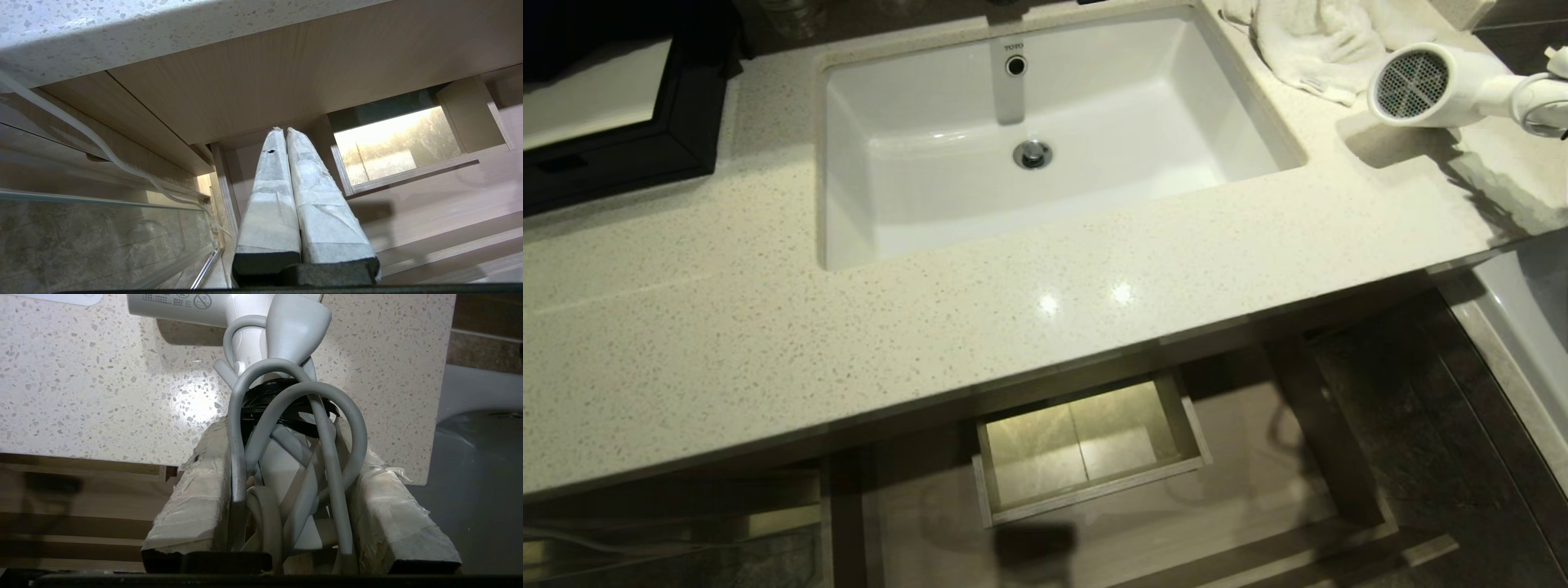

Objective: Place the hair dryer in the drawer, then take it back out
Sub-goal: Pick up the hairdryer, then put it into the drawer

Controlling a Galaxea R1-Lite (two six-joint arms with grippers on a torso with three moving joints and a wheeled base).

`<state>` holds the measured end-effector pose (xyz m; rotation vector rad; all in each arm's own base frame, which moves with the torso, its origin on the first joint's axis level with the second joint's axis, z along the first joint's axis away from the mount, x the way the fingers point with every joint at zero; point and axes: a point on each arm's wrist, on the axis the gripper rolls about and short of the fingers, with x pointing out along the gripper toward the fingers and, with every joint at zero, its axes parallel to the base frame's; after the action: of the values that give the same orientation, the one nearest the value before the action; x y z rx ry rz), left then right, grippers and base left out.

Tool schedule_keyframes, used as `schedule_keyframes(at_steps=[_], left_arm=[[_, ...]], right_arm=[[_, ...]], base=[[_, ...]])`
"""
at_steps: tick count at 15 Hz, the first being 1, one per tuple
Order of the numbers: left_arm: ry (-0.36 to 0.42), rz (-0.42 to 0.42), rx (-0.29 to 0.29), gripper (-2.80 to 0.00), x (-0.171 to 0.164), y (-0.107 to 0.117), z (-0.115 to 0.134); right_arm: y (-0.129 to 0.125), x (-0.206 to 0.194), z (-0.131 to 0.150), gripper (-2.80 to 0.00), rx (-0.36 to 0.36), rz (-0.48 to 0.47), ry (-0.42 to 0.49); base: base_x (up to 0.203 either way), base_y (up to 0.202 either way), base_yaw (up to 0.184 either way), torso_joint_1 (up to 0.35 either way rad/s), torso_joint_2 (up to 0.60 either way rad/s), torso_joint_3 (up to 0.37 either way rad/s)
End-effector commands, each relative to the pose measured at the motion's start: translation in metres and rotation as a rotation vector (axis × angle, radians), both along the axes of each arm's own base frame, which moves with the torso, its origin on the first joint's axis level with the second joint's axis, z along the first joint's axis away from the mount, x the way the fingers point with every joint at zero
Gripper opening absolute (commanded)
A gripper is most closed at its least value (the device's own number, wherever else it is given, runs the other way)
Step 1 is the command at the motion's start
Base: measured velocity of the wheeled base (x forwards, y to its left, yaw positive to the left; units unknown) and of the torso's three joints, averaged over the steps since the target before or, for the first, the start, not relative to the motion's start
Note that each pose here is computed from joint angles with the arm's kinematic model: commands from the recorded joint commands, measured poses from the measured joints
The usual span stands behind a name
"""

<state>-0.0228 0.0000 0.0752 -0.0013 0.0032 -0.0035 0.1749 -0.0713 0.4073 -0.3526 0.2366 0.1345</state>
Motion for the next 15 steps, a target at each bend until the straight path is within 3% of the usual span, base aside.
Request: schedule_keyframes(at_steps=[1,7,12,15], left_arm=[[0.000,0.000,0.000,-2.80,0.000,0.000,0.000],[0.000,-0.002,0.000,-2.80,0.000,0.000,0.000],[0.000,0.000,0.000,-2.80,0.000,0.000,0.000],[0.000,-0.001,0.000,-2.80,0.000,0.000,0.000]], right_arm=[[0.006,-0.013,0.006,-2.80,-0.019,0.002,-0.027],[0.019,-0.040,0.011,-2.80,-0.033,-0.010,-0.040],[0.026,-0.059,0.004,-2.80,-0.064,-0.122,-0.026],[0.030,-0.067,0.001,-2.80,-0.064,-0.127,-0.025]], base=[[0.000,0.000,0.000,0.000,0.00,0.000],[0.000,0.000,0.000,0.000,0.00,0.000],[0.000,0.000,0.000,0.000,0.00,0.000],[0.000,0.000,0.000,0.000,0.00,0.000]])
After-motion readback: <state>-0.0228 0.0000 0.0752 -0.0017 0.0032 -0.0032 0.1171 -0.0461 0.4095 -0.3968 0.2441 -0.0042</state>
